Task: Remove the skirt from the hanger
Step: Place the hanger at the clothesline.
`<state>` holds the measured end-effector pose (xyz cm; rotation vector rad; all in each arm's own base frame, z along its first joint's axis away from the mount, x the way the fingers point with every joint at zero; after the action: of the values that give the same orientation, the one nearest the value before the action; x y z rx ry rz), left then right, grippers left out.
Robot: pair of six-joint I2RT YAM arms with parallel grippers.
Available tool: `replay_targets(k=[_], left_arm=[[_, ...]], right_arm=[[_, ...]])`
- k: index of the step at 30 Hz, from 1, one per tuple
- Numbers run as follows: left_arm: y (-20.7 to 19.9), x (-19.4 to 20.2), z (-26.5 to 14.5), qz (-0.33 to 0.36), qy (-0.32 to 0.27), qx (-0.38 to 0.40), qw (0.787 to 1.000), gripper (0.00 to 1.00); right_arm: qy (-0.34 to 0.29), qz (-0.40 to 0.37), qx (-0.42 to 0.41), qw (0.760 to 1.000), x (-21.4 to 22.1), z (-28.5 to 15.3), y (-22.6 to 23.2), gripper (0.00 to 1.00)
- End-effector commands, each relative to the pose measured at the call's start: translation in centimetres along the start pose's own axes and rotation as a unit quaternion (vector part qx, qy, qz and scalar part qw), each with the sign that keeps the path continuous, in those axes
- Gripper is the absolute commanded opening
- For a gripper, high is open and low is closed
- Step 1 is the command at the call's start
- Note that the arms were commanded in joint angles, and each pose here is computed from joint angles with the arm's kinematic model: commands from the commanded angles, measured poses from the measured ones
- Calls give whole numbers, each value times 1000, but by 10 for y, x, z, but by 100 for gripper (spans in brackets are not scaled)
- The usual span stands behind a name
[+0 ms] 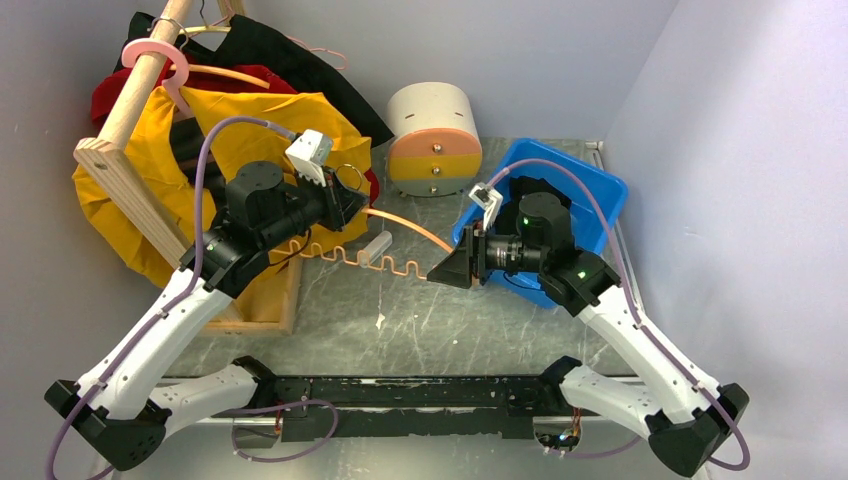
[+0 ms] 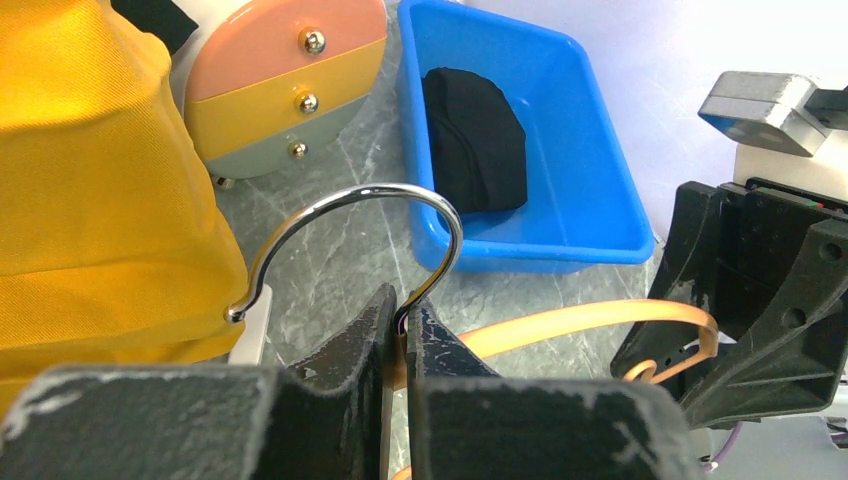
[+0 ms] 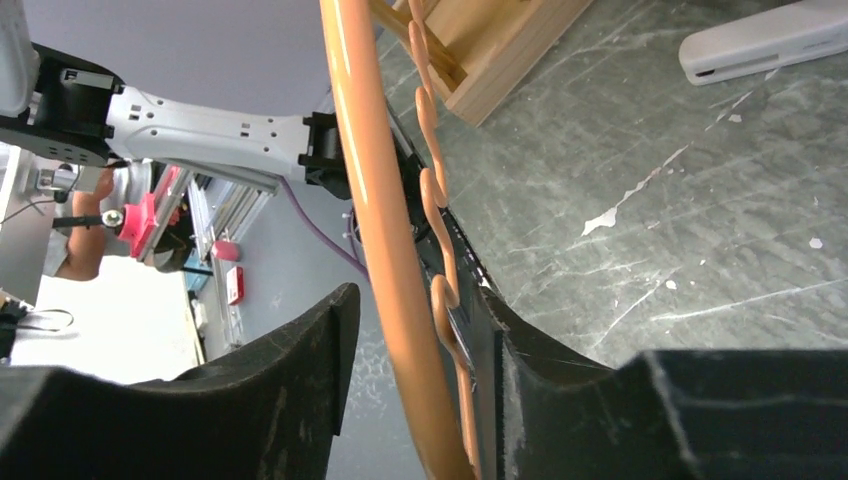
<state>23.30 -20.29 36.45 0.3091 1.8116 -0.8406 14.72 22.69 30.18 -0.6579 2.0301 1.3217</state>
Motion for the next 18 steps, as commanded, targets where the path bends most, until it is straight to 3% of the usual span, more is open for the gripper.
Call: replay_targets(k=[1,5,6,7,8,9,11,13,16,18], left_arm=[[-12,-25,-7,-1,-38,11,999,7],[-12,-25,-8,-4,-38,11,999,7],[-12,-26,-8,-4,-39,11,999,7],[-12,-25,-8,-5,-37,11,999,7],[-13,-26,-9,-5,-35,9,999,7],[-12,-26,-9,-5,-32,6,999,10],[-12,-27,-10,-6,-27,3,1000,23],[-16,-29,-11,-26,-25,6,999,57],[-21,-33,-16,-29,-29,18,999,98],[-26,-37,-20,-29,-33,30,999,99]], right_arm=[[-12,1,-16,1000,4,-1,5,46],[-26,-2,-4,1000,3,0,1,34],[-31,-4,1,1000,1,-1,0,26],[-37,-7,6,999,-2,-1,0,10],[-44,-13,14,999,-4,-1,-2,0],[-50,-20,21,998,-7,-3,-2,0],[-60,-36,34,997,-10,-6,-4,0],[-67,-52,43,995,-12,-9,-5,0],[-65,-70,37,995,-9,-9,-5,0],[-55,-74,35,995,-5,-9,-7,0]])
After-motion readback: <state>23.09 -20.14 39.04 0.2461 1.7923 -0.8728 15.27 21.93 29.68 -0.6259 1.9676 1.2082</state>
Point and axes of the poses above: each gripper's point midway between its finger pads, its own z axis out along the fingers, its own y axis along the line the jaws close on, x = y × z, the point moved 4 cm from there along -z, back along the fingers, and after that the axes turned 3 degrees about -z, right-handed, at the moved point
